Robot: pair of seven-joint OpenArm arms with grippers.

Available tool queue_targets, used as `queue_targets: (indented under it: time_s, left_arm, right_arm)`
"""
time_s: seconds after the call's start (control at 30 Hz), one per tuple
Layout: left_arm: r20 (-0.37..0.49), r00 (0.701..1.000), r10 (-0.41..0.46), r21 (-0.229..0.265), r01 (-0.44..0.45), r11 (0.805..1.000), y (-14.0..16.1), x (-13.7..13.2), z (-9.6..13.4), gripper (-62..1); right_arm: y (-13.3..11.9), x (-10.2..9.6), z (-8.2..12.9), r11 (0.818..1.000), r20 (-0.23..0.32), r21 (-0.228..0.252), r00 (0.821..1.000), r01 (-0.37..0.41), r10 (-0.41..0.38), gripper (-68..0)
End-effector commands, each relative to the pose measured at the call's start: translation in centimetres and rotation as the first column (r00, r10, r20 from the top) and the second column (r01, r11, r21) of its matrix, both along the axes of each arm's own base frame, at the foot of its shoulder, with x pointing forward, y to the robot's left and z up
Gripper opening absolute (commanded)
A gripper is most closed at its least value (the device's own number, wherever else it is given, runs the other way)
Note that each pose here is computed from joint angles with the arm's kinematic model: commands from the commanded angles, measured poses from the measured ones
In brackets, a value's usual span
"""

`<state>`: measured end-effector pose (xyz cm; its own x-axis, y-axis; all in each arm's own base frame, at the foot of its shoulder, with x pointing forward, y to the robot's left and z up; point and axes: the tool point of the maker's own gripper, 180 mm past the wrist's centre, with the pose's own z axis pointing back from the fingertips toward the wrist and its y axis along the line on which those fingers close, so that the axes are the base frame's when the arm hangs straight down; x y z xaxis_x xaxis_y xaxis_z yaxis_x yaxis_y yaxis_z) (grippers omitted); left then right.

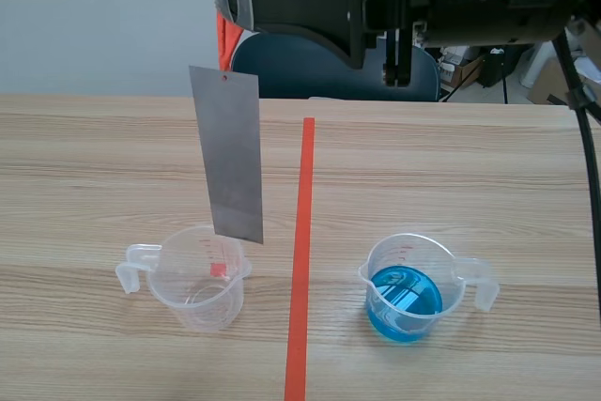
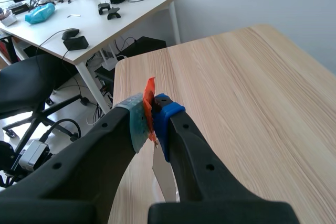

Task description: Do the redox reaction experiment. move the plate over the left beaker

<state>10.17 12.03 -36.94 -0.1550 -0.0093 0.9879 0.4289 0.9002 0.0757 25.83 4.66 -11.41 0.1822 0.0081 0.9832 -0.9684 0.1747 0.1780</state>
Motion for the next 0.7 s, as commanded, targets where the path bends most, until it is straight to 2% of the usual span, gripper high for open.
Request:
queue_targets:
  time_s: [0.0,0.03,0.07,0.37,0.53,0.67]
  left_arm:
    - [0.044,0.999,0.020,-0.027,-0.019,0.999,0.3,-0.2,1.0,-10.9]
    - [0.046,0.999,0.028,-0.027,-0.027,0.999,0.4,-0.1,1.0,-5.2]
    - [0.047,0.998,0.035,-0.028,-0.034,0.999,0.5,-0.1,1.1,-2.4]
    - [0.049,0.996,0.075,-0.028,-0.073,0.997,0.8,0.3,1.0,-2.1]
    - [0.049,0.996,0.075,-0.027,-0.074,0.997,0.8,0.3,1.0,-2.1]
    - [0.054,0.996,0.074,-0.027,-0.073,0.997,0.8,0.4,1.1,-2.2]
  right_arm:
    - [0.3,0.0,1.0,1.000,0.018,0.027,1.000,-0.007,0.007,-67.1]
    - [0.7,-0.1,1.0,1.000,0.019,0.025,1.000,-0.010,0.010,-67.1]
    - [1.0,-0.1,0.9,1.000,0.021,0.022,1.000,-0.011,0.011,-67.1]
    - [3.2,-0.2,1.2,0.999,0.036,0.037,0.999,-0.013,0.012,-67.1]
    - [4.2,-0.4,0.6,1.000,0.043,0.008,0.999,-0.021,0.020,-67.1]
    - [5.1,-0.5,-0.1,0.999,0.022,0.002,0.999,-0.034,0.034,-67.1]
